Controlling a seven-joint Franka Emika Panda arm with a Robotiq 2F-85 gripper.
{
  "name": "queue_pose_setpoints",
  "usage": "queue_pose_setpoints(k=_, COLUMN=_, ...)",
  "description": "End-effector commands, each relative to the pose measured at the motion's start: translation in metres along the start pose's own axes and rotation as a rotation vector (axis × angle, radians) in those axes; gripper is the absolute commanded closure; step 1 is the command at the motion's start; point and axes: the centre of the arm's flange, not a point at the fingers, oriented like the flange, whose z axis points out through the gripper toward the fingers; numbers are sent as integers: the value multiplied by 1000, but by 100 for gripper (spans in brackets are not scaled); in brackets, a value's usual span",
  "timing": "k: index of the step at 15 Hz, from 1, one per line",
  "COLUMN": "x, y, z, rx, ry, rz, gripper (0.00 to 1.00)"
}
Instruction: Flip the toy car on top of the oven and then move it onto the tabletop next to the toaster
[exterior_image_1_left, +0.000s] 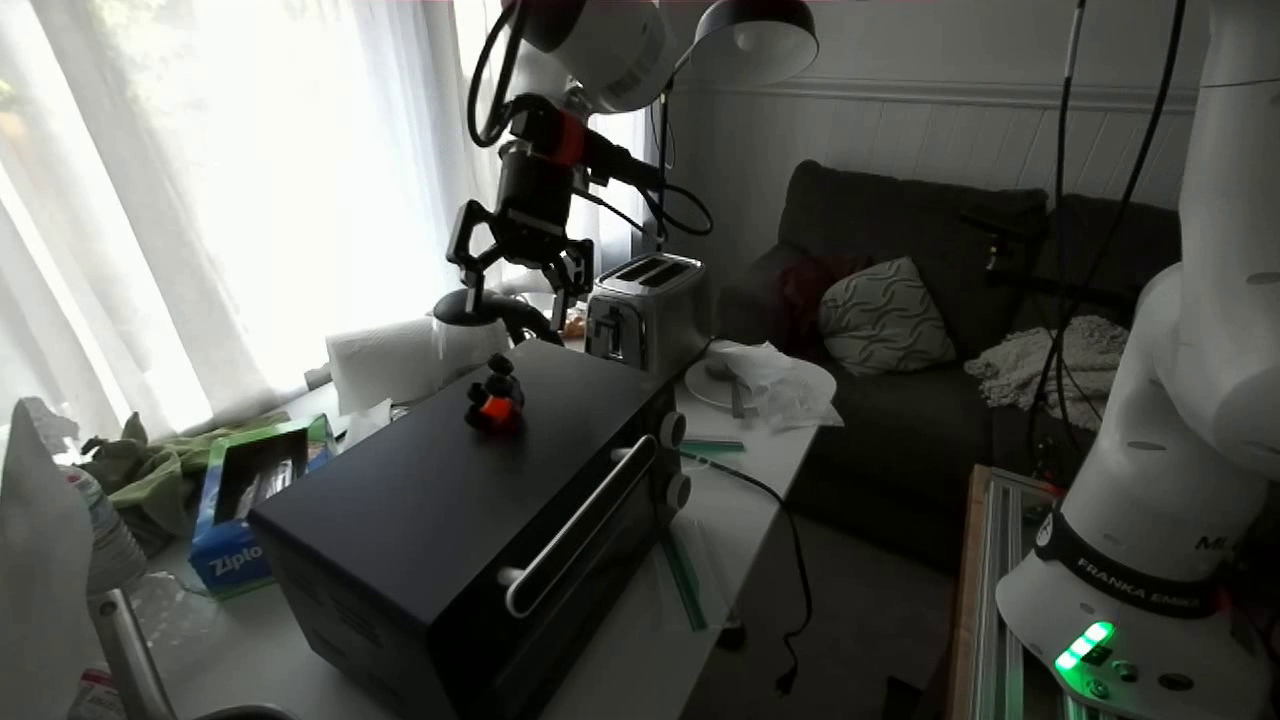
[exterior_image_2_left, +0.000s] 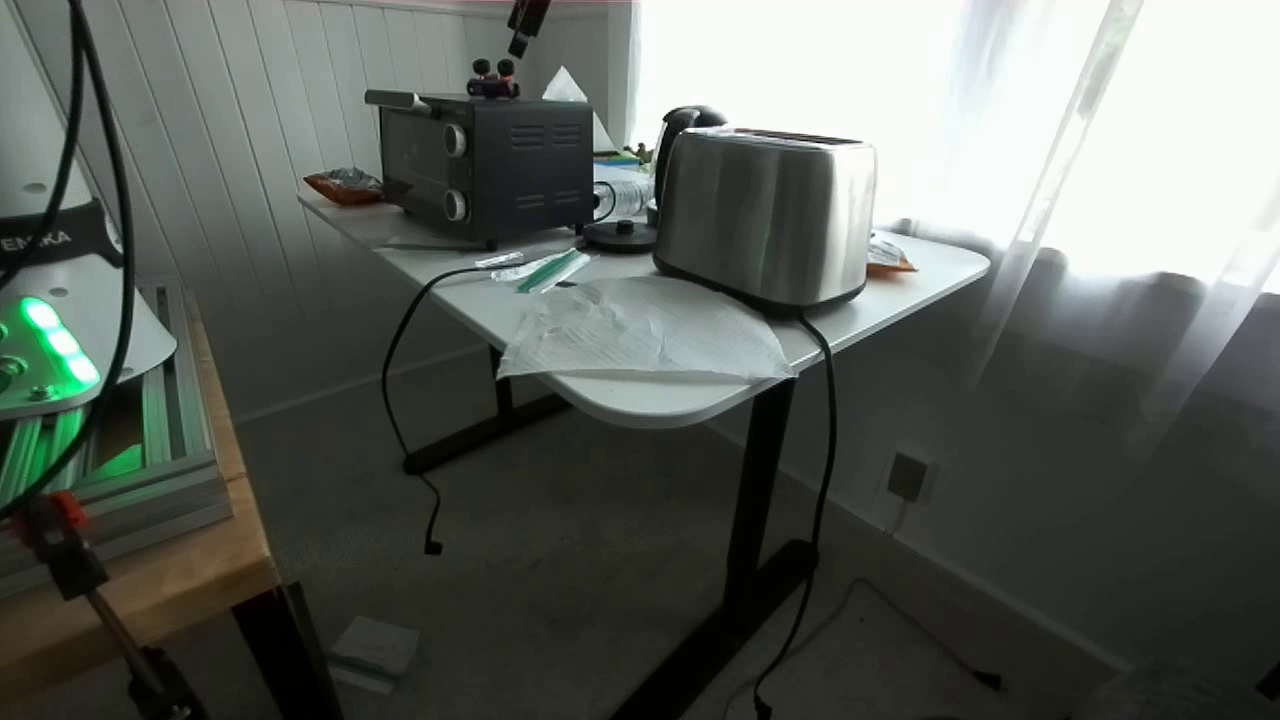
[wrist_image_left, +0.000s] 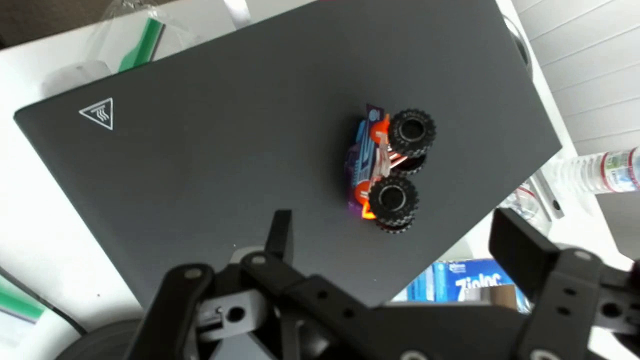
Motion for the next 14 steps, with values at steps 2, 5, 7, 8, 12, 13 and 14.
queue_pose_setpoints(k=2, x=-6, y=-2, z=-7, rx=10, ry=33, rz=-23, gripper=0)
queue_pose_setpoints(k=5, x=-11, y=3, z=-7, rx=-16, ry=23, rz=-114, gripper=0)
queue_pose_setpoints(k=7, x=-15, y=9, z=-5, rx=-39, ry=1, rz=-237, gripper=0)
queue_pose_setpoints(k=8, x=-18, y=11, z=-3, rx=-55, ry=3, rz=-289, gripper=0)
queue_pose_setpoints(k=12, x=-28, y=18, z=5, rx=-104, ry=26, rz=-499, gripper=0)
queue_pose_setpoints(k=13, x=-31, y=18, z=6, rx=-119, ry=28, rz=-549, gripper=0)
queue_pose_setpoints(k=14, x=-34, y=18, z=8, rx=-135, ry=28, rz=-599, gripper=0)
